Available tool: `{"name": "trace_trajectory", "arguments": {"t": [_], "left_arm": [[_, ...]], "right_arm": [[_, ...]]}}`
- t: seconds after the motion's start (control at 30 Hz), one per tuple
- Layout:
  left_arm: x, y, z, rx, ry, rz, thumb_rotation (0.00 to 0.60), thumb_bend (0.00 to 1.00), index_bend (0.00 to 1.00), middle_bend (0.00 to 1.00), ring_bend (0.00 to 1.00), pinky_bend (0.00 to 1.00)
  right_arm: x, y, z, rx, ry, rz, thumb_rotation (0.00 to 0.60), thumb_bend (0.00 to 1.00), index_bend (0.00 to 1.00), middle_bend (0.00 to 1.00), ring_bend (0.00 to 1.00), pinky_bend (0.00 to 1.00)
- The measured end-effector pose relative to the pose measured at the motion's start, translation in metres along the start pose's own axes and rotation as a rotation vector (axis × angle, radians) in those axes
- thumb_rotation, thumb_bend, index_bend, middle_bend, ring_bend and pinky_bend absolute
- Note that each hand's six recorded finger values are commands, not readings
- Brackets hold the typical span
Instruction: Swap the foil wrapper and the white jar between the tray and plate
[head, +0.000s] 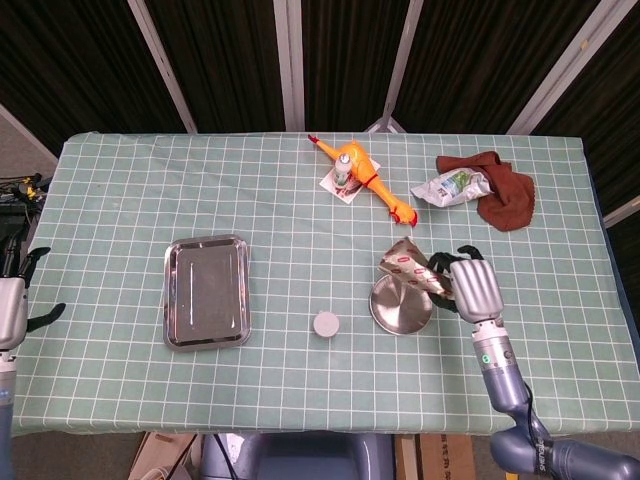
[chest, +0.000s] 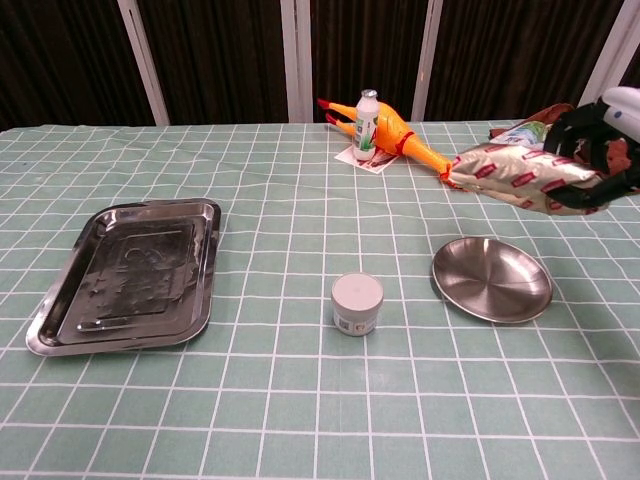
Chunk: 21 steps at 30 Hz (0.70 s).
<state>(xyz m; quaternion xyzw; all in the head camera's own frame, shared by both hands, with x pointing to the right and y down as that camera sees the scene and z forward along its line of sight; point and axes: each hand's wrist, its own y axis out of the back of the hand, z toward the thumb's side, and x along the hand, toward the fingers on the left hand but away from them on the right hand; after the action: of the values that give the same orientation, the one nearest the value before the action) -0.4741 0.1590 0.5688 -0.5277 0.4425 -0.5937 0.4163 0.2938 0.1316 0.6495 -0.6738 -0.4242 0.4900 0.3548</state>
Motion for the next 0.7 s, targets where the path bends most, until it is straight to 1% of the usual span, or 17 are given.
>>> {"name": "trace_trajectory", "arguments": {"t": [0.13,0.3,0.57,0.7], "left_arm": [[0.0,0.0,-0.001,-0.001,0.006,0.004,0.6,0.13,0.23,0.0,0.0,0.1],[-0.001,0.0,0.001,0.001,-0.001,0.003,0.6,0.13,0.23,0.0,0.0,0.1],[-0.001,-0.001,0.002,0.001,-0.001,0.004,0.6,0.13,0.23,0.0,0.0,0.1],[-0.001,-0.001,0.002,0.001,0.0,0.004,0.6,0.13,0.23,0.0,0.0,0.1]], "right_arm": [[0.015,-0.008,-0.015,-0.017,-0.02,0.019,0.6,0.47,0.58,0.64,0.69,0.28],[0.028,-0.021,-0.023,-0.029,-0.016,0.044,0.6,0.47,0.58,0.64,0.69,0.28],[0.038,-0.04,-0.011,-0.054,0.024,0.075,0.6,0.47,0.58,0.64,0.69,0.27],[0.036,-0.048,-0.001,-0.056,0.044,0.087,0.6,0.47,0.58,0.64,0.66,0.27]]}}
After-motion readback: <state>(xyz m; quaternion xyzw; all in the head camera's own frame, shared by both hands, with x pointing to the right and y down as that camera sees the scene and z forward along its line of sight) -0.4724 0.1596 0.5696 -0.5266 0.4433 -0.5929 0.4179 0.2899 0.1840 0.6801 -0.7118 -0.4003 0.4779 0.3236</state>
